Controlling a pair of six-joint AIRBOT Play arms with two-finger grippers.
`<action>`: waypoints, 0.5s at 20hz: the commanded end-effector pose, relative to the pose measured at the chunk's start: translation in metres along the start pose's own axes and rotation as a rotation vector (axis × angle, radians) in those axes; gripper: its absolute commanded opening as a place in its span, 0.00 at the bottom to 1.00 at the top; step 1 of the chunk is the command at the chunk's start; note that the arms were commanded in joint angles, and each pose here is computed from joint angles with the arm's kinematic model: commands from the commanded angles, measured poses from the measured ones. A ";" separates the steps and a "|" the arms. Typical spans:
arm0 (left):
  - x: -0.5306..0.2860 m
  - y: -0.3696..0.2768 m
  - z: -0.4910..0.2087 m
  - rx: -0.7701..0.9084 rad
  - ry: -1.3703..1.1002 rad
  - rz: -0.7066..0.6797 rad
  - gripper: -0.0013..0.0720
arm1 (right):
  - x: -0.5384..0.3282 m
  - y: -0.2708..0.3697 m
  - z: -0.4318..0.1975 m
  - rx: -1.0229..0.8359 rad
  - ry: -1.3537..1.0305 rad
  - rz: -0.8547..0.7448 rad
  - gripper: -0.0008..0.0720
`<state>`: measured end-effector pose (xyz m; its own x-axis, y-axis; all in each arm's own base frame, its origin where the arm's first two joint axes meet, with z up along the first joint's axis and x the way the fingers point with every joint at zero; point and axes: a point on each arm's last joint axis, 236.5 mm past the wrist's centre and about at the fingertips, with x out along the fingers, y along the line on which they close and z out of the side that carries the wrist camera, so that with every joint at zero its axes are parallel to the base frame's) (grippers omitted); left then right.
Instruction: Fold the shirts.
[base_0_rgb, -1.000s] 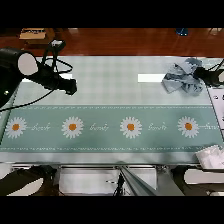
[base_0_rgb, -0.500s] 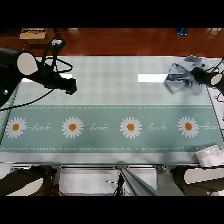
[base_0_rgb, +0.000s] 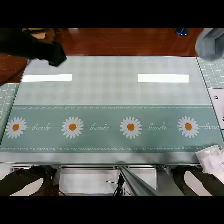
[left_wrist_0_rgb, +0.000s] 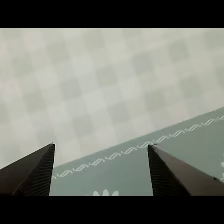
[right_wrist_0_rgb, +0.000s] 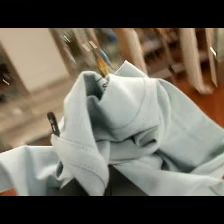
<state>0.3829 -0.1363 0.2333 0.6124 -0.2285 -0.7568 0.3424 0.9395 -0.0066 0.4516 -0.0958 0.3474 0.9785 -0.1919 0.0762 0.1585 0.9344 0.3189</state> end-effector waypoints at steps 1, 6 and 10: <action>-0.090 -0.002 0.036 0.006 -0.195 -0.001 0.98 | -0.086 0.079 0.061 -0.008 -0.085 0.183 0.04; -0.149 -0.003 0.019 0.008 -0.251 -0.001 0.98 | -0.160 0.171 -0.052 0.018 0.432 0.467 0.04; -0.130 -0.003 -0.024 0.008 -0.054 -0.003 0.98 | -0.214 0.245 -0.184 -0.125 0.855 0.688 0.04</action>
<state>0.3043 -0.1100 0.3369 0.7223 -0.2701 -0.6366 0.3491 0.9371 -0.0014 0.3441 0.1518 0.3046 0.8474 0.4572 -0.2701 -0.3549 0.8660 0.3523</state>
